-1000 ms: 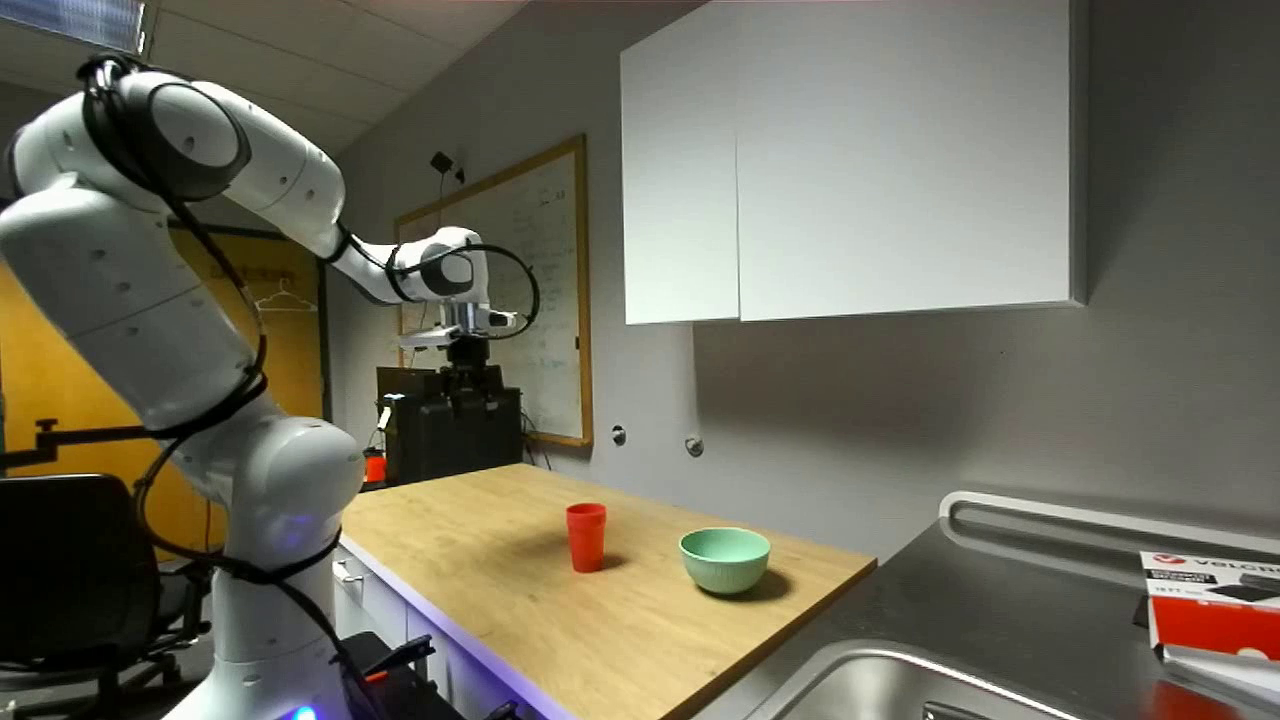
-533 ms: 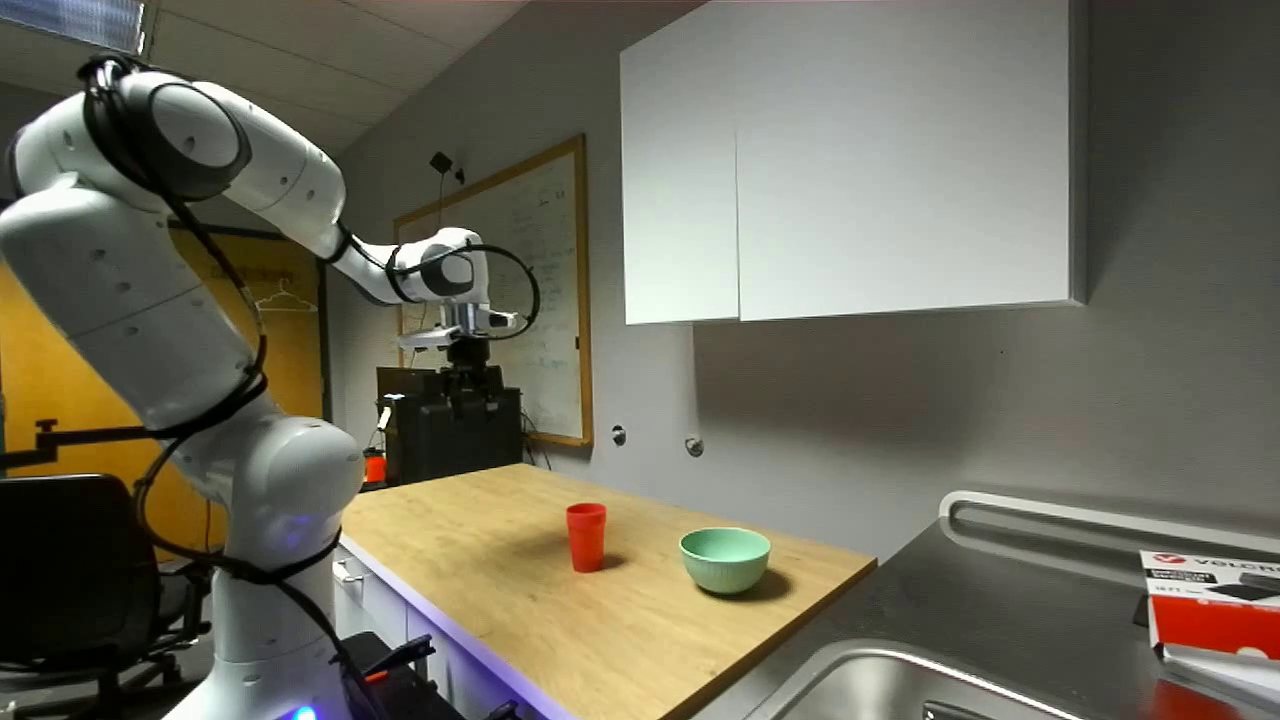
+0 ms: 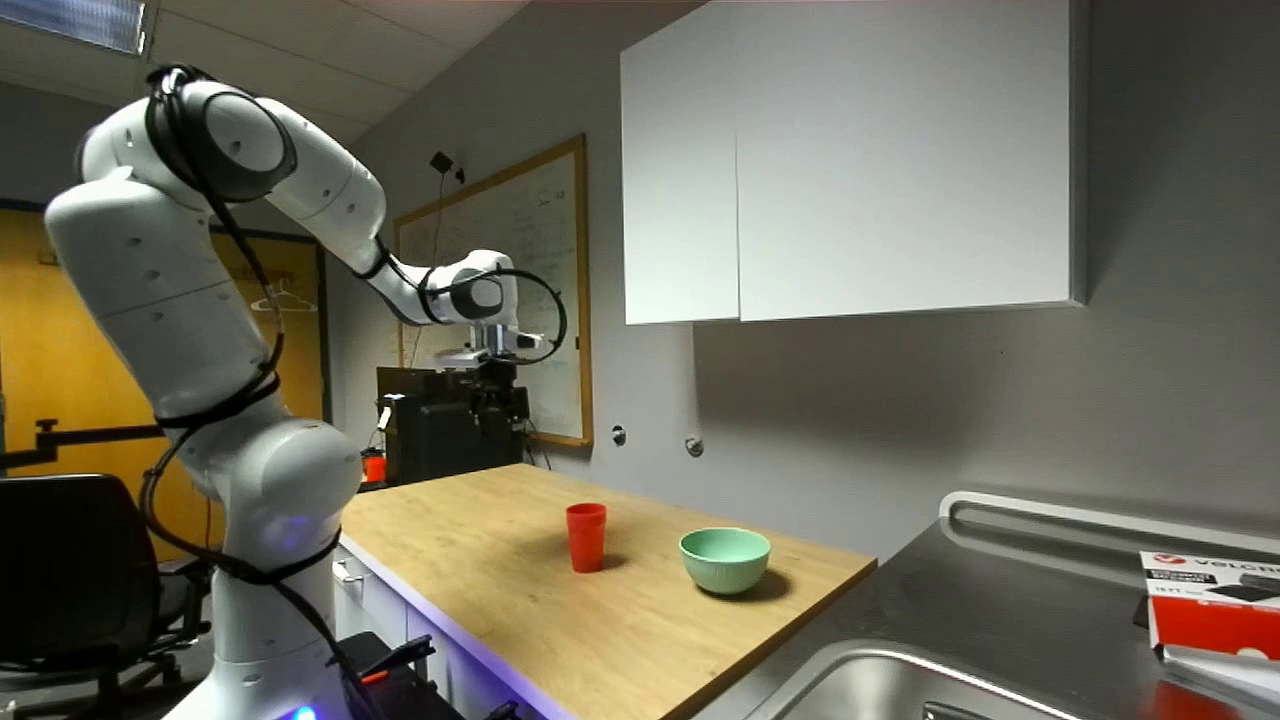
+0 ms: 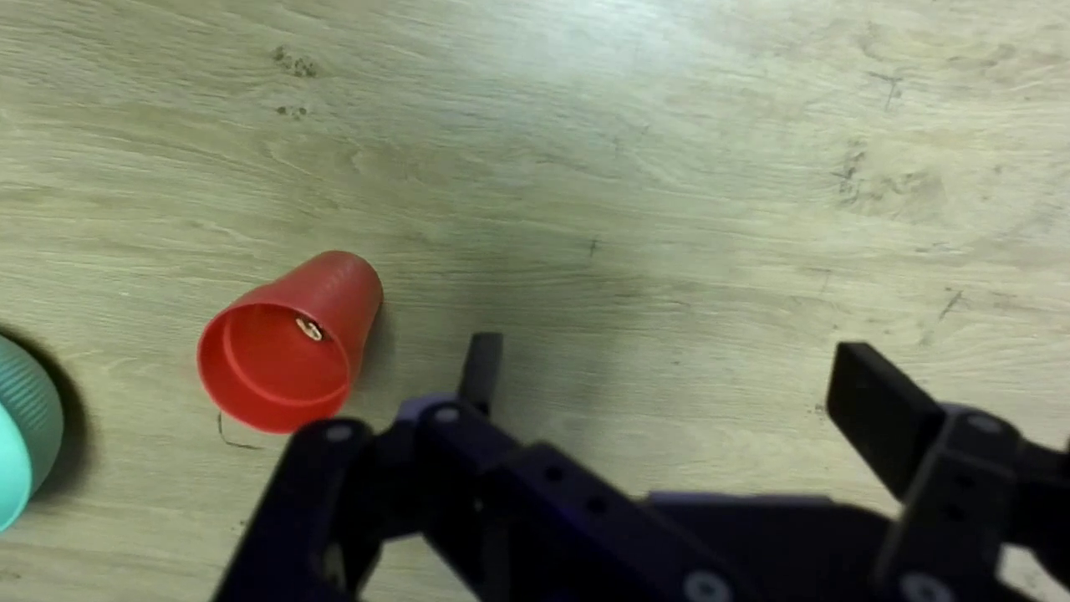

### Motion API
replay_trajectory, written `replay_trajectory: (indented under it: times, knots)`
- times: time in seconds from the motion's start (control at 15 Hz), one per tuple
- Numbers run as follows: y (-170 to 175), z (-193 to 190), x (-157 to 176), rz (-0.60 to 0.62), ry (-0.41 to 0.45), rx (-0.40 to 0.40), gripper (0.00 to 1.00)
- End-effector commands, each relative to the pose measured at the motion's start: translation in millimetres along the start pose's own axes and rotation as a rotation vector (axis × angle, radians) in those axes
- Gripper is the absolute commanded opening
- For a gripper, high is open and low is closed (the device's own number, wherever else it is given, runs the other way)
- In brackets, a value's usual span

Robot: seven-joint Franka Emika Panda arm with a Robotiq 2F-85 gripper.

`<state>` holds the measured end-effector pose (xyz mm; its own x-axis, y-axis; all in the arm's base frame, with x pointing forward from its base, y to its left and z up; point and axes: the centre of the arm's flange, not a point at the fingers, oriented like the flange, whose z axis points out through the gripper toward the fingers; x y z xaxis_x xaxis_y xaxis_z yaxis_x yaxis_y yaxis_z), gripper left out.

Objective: Pour the beans from the cup into the bowl

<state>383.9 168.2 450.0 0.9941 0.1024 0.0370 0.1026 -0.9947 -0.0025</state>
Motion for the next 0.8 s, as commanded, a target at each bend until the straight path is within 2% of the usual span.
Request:
replay_trajectory:
  times: [0.0,0.4,0.73]
  knots:
    - [30,25,35,0.034,-0.010,0.018,1.00]
    - [80,70,66,0.118,-0.047,0.066,1.00]
    - [106,102,82,0.162,-0.093,0.097,1.00]
